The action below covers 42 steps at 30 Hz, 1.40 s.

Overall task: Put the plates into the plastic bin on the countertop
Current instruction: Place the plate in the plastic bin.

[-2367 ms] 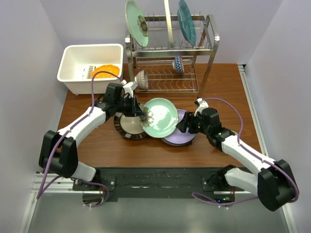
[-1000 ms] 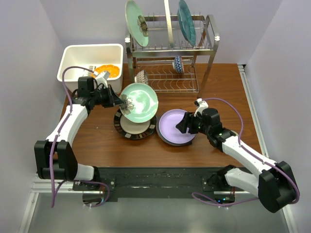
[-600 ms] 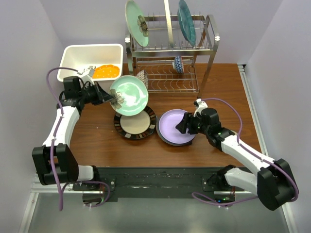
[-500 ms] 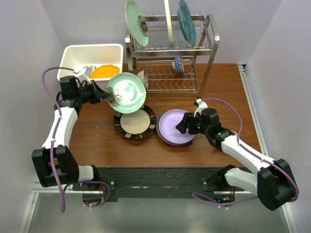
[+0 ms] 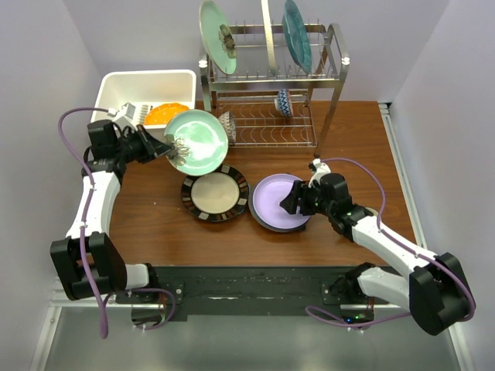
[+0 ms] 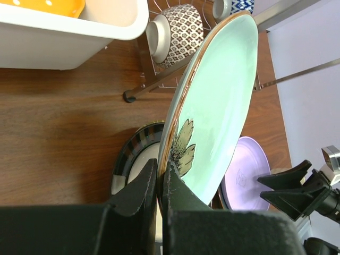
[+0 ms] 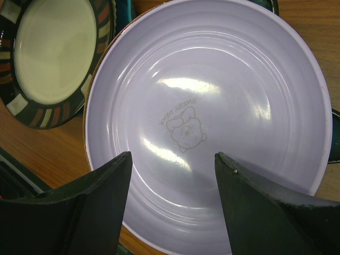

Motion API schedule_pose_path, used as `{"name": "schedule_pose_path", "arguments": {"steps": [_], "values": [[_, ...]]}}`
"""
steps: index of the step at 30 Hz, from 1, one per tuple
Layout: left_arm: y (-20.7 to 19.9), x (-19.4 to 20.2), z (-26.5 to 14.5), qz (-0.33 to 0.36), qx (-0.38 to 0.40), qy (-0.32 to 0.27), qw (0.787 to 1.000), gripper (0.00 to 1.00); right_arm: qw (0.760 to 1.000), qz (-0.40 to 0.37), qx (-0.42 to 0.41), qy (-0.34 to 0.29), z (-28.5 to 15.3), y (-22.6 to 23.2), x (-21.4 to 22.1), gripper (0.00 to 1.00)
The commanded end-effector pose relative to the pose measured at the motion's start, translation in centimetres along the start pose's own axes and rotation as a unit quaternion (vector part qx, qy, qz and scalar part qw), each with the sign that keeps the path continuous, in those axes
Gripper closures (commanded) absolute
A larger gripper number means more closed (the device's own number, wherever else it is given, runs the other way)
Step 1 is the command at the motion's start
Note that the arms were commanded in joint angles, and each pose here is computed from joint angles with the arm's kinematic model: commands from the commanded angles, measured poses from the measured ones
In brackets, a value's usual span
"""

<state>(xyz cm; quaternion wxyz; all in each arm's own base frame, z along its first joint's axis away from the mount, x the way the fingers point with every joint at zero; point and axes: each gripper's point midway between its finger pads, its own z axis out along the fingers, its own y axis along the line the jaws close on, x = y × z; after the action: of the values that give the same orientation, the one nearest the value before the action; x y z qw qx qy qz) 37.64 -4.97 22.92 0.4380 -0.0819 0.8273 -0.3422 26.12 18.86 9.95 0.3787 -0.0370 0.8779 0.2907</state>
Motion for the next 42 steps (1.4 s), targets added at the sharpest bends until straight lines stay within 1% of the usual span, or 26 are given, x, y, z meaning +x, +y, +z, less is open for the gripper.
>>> {"name": "schedule_pose_path", "arguments": {"steps": [1,10,33,38,42], "values": [[-3.5,-6.8,-2.1,0.047,0.022,-0.101,0.994,1.00,1.000,0.003,0.002,-0.015,-0.2,0.1,-0.6,0.33],[-2.9,-8.7,-3.0,0.043,-0.007,-0.130,0.991,1.00,1.000,0.003,0.002,-0.014,-0.1,0.1,-0.5,0.33],[-0.3,-11.3,-4.8,0.017,-0.059,-0.177,0.982,1.00,1.000,-0.003,0.003,-0.011,-0.2,0.1,-0.6,0.33],[0.1,-12.1,-5.2,0.006,-0.061,-0.194,0.979,1.00,1.000,-0.004,0.003,-0.012,-0.2,0.1,-0.8,0.33],[-0.3,-13.1,-5.3,0.003,-0.047,-0.205,0.978,1.00,1.000,-0.005,0.001,-0.009,0.0,0.2,-0.7,0.32]]}}
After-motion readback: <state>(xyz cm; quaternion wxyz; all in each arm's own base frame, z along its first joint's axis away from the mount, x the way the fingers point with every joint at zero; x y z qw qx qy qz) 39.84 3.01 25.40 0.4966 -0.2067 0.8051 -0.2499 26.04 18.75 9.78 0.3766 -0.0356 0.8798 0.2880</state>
